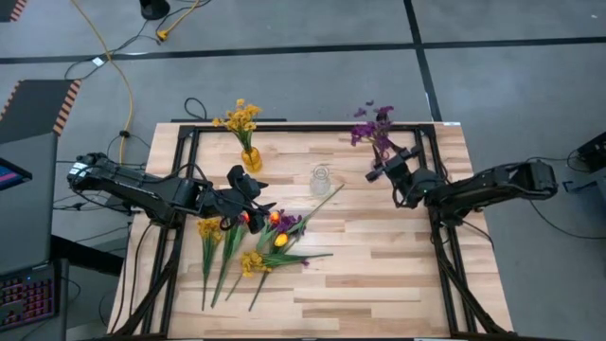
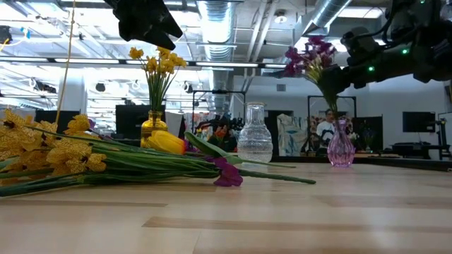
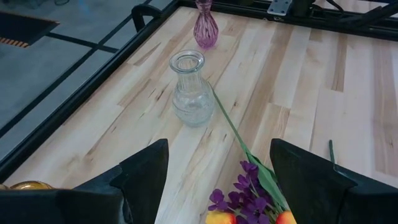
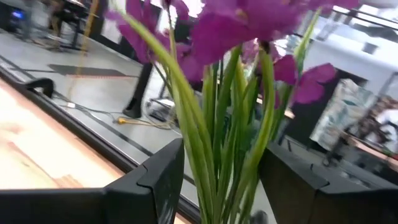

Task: Sort flowers into vase by color
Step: Put the violet flowers into the pink vase, then put the yellow flowers into the yellow vase

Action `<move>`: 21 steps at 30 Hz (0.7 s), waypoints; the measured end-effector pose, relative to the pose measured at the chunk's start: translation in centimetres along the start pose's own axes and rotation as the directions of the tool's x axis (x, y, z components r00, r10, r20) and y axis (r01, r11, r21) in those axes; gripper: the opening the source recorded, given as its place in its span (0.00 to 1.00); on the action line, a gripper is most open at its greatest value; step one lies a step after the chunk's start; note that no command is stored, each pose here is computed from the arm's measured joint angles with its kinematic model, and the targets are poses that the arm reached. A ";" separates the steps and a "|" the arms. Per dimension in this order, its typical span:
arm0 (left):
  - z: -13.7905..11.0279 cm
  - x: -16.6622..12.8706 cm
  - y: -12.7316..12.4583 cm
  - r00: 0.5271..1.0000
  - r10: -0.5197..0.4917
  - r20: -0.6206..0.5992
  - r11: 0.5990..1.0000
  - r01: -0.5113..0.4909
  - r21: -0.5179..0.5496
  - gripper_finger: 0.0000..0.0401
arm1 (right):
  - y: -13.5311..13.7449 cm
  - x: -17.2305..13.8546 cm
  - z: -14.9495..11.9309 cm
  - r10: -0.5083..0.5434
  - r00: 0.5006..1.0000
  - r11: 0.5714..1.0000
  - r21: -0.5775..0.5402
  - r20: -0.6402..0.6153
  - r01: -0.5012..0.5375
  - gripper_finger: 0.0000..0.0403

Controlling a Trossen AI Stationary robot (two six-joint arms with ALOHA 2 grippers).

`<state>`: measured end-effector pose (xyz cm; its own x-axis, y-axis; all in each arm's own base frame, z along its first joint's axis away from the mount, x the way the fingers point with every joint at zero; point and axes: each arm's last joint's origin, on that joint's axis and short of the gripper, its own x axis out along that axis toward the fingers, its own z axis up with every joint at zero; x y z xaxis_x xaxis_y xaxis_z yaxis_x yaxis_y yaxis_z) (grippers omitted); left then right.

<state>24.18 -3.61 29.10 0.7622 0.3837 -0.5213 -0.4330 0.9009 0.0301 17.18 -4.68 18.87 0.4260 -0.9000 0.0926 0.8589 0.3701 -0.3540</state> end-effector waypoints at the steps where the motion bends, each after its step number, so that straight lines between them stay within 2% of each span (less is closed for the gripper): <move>1: 0.0 0.0 0.0 1.000 0.000 0.000 1.000 0.000 0.000 0.67 | 0.0 -0.1 0.0 -0.010 1.000 1.000 0.001 -0.007 0.010 0.56; 13: 0.0 0.0 0.0 1.000 0.000 0.000 1.000 0.000 0.000 0.67 | 0.3 -1.2 0.2 -0.089 0.994 0.996 0.008 -0.061 0.090 0.56; 21: 0.0 0.0 0.0 1.000 0.000 0.000 1.000 0.000 0.000 0.67 | 0.6 -2.3 0.7 -0.094 0.993 0.996 -0.004 -0.073 0.094 0.56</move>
<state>24.18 -3.61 29.10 0.7621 0.3834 -0.5217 -0.4327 0.9010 0.0301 16.95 -2.23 19.12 0.3216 -0.9451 0.0576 0.8938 0.2829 -0.3479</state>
